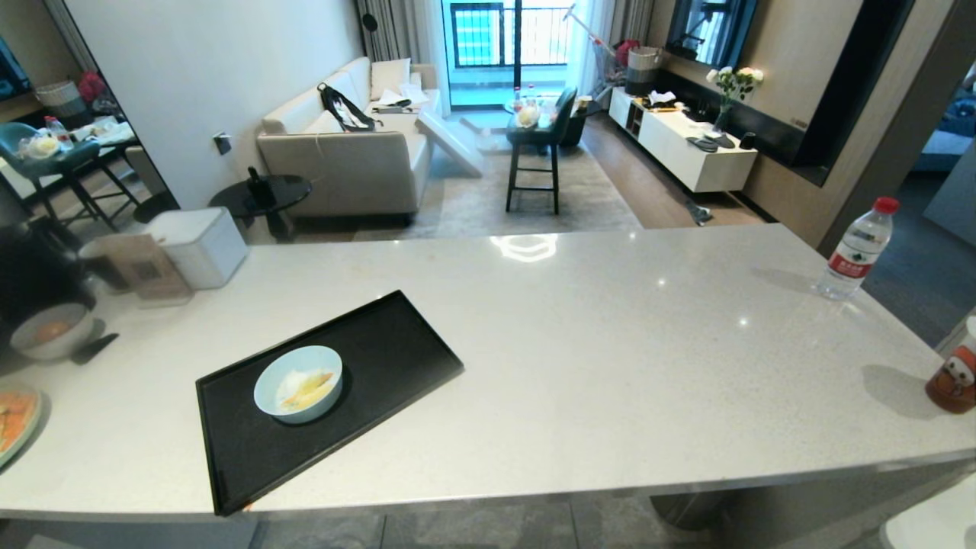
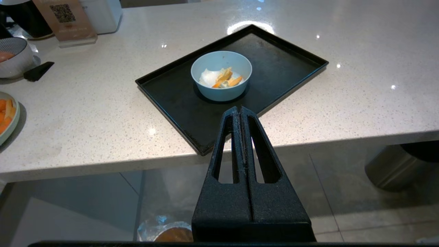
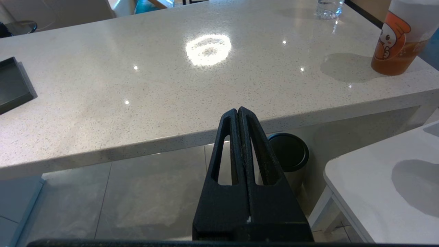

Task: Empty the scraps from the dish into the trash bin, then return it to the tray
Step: Pick up the bowl with leftover food

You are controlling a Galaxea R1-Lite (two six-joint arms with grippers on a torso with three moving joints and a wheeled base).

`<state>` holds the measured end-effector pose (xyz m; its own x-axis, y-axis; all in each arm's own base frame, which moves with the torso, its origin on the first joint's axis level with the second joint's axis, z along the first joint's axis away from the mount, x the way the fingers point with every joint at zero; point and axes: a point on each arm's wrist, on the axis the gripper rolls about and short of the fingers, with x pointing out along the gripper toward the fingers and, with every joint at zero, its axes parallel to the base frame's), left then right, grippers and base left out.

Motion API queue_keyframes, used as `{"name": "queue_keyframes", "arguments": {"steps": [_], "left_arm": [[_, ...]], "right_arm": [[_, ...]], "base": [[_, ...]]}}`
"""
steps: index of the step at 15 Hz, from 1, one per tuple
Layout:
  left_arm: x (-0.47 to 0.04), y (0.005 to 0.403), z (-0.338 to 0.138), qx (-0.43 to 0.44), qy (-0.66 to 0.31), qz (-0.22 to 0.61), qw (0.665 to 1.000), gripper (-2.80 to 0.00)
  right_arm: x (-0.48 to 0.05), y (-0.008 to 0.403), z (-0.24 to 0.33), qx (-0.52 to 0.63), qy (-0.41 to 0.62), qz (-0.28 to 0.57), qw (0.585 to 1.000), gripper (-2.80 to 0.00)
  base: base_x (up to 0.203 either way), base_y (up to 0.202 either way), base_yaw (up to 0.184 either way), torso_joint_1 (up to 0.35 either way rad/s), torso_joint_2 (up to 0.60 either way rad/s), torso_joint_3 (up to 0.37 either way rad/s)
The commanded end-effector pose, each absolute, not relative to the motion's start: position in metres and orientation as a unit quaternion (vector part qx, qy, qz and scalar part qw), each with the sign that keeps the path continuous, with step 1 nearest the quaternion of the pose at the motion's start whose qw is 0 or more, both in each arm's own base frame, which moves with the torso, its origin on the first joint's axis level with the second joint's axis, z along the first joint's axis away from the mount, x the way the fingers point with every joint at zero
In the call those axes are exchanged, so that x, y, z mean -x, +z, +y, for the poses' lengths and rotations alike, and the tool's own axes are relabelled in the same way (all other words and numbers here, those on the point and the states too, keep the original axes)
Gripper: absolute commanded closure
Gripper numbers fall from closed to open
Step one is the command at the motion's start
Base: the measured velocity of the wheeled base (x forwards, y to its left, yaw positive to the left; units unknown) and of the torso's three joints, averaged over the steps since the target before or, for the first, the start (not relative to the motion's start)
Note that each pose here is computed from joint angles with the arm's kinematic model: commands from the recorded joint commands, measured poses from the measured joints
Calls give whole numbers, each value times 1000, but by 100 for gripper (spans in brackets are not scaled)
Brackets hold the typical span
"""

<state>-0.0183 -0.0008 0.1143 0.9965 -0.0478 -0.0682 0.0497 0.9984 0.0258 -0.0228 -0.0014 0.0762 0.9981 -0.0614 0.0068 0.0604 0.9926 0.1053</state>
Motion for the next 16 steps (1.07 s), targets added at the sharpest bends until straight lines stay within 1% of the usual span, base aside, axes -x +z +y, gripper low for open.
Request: {"name": "queue_keyframes", "arguments": {"steps": [1,5,8,12,16], "left_arm": [[-8,144,-1,-20,-29,105,994,0],[-57,183,-2,-36,-36,174,983,0],[-112,200,-2,-55,-41,233,970,0],[-185,199,-2,-90,-50,303,947,0],[-255,190,2,-135,-41,342,929,0]], "right_arm": [[23,76,-1,-53,-30,-5,998,0],[23,76,-1,-53,-30,-5,998,0],[23,76,-1,-53,-30,-5,998,0],[23,76,-1,-53,-30,-5,998,0],[23,76,-1,-53,-30,-5,998,0]], "base": [[0,0,0,0,0,0],[0,0,0,0,0,0],[0,0,0,0,0,0],[0,0,0,0,0,0],[0,0,0,0,0,0]]}}
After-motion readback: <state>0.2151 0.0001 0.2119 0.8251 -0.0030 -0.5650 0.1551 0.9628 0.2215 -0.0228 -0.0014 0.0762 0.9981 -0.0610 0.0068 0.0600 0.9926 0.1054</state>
